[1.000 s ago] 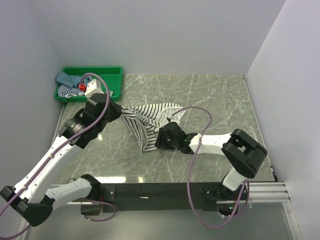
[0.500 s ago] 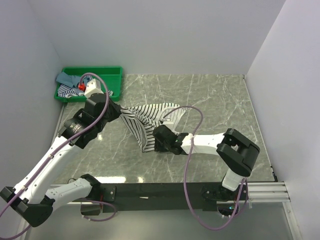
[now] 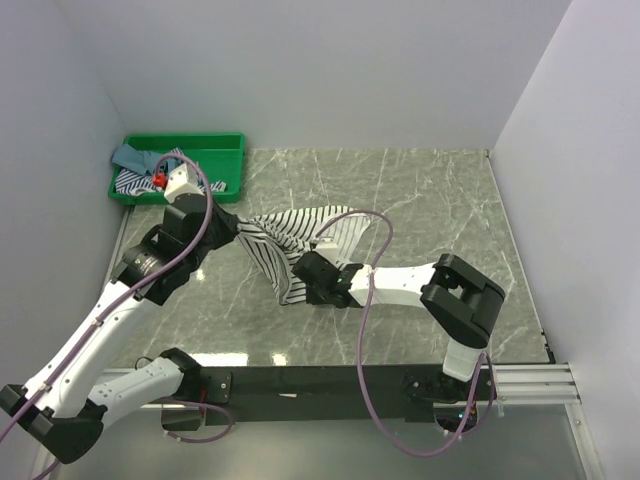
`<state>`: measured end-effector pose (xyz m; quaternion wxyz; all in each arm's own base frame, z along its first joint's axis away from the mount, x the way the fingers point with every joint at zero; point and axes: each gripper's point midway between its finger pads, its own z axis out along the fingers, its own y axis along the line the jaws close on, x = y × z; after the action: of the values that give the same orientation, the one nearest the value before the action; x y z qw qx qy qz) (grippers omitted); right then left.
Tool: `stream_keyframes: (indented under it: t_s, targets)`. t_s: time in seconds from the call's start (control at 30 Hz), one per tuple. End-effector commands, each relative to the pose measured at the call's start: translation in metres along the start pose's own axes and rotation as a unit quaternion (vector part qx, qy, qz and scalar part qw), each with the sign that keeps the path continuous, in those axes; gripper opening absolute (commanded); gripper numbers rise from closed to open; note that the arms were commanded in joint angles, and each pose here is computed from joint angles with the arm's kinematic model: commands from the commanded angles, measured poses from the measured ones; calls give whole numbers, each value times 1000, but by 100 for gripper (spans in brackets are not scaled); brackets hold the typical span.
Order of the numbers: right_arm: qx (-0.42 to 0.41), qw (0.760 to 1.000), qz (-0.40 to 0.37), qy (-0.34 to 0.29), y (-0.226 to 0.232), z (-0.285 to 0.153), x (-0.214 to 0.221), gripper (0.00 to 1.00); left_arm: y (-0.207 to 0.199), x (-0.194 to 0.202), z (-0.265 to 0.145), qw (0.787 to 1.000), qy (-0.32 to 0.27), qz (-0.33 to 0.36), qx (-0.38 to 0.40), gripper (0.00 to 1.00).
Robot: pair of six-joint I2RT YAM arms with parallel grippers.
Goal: Fold and stack the tank tops
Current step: Flatten the tank top out
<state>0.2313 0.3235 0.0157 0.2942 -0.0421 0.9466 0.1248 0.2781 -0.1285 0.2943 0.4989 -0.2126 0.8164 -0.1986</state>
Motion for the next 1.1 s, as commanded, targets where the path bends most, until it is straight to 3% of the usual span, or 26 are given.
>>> stream_keyframes:
  t_s: [0.0, 0.17, 0.37, 0.5, 0.7, 0.9, 1.07]
  targets:
    - [35, 999, -2, 18, -17, 0, 13, 0, -6, -11, -6, 1000, -18, -3, 24, 0]
    - [47, 998, 12, -34, -32, -45, -26, 0, -4, -32, -13, 999, -41, -6, 29, 0]
    - [6, 982, 79, -174, -60, -173, -120, 0, -14, -86, -48, 992, -108, -23, 57, 0]
    - [-64, 947, 122, -291, -70, -290, -181, 0, -35, -113, -80, 983, -141, -41, 107, 1]
    - [-125, 901, 144, -389, -83, -400, -225, 0, -80, -161, -150, 952, -191, -81, 225, 1]
    - [-140, 874, 143, -442, -87, -459, -255, 0, -110, -194, -191, 924, -220, -108, 294, 1]
    - [-106, 873, 128, -459, -80, -457, -279, 0, -117, -206, -180, 917, -239, -125, 293, 1]
